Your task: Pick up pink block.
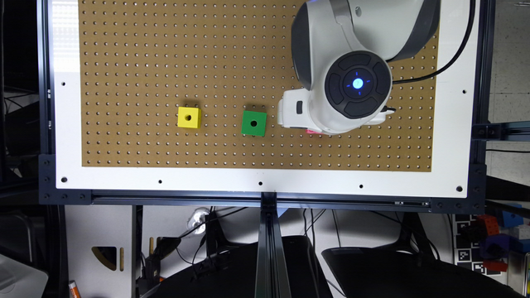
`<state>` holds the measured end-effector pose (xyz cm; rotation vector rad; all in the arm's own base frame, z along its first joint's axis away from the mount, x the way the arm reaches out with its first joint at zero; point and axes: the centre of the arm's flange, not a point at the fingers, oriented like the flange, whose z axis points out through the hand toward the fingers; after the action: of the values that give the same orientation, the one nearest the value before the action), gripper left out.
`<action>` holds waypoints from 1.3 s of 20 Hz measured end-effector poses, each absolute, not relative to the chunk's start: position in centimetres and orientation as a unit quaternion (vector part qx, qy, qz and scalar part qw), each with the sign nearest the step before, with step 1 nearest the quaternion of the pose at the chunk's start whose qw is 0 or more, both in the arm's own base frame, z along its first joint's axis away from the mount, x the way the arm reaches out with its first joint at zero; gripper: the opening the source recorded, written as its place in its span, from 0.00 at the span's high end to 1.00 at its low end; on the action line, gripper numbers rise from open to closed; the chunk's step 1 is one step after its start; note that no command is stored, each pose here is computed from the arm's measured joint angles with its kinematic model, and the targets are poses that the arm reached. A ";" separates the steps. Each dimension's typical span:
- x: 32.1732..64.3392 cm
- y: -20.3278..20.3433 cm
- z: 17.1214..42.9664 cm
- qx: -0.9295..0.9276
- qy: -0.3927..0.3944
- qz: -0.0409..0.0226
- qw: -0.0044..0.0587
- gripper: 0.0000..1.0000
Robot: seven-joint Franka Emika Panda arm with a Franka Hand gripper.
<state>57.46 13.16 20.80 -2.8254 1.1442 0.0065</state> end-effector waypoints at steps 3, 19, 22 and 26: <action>57.9 13.1 18.0 -0.926 0.374 0.002 0.047 0.00; 58.7 13.2 19.1 -0.926 0.374 0.001 0.045 1.00; 58.7 13.1 21.8 -0.928 0.372 0.001 0.037 1.00; 58.7 13.1 22.7 -0.928 0.371 0.002 0.034 1.00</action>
<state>58.68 13.08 22.74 -2.8541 1.1408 0.0068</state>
